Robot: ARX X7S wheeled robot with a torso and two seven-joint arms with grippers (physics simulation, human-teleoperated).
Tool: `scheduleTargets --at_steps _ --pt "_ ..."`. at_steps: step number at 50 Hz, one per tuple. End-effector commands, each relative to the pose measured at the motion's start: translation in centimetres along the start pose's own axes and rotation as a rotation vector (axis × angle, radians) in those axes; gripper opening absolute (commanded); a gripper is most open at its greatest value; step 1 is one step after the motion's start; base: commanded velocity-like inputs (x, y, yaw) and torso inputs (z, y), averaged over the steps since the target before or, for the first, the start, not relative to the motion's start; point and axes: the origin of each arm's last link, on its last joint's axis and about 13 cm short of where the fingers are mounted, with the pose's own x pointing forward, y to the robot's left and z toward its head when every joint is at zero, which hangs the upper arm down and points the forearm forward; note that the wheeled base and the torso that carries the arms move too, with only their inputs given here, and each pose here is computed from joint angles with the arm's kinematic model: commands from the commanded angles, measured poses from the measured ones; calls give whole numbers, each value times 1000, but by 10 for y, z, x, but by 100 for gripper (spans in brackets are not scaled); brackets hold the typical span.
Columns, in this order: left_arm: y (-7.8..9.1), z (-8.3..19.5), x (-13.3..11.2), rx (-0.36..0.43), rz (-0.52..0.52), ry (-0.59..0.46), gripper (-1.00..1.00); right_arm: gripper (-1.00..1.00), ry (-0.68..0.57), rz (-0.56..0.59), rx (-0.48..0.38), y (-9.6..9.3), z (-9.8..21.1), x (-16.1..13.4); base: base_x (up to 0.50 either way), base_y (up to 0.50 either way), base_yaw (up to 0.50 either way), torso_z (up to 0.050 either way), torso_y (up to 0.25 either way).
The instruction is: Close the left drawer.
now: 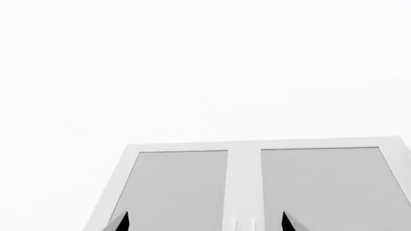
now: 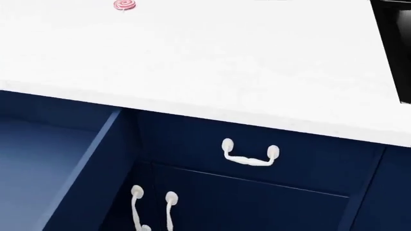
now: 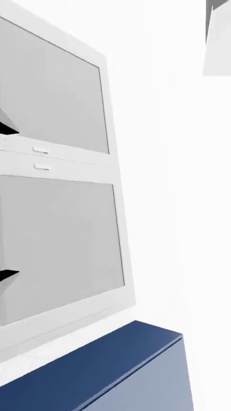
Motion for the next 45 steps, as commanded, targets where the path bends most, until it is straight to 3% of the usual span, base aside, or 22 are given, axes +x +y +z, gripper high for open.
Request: scheduleTargets --at_steps 1,45 --pt "0 1 0 -1 -1 -2 100 100 3 12 -14 3 1 -3 0 0 500 0 0" --pt "2 3 -1 -5 0 -6 100 100 7 37 -14 7 2 -6 0 0 500 0 0"
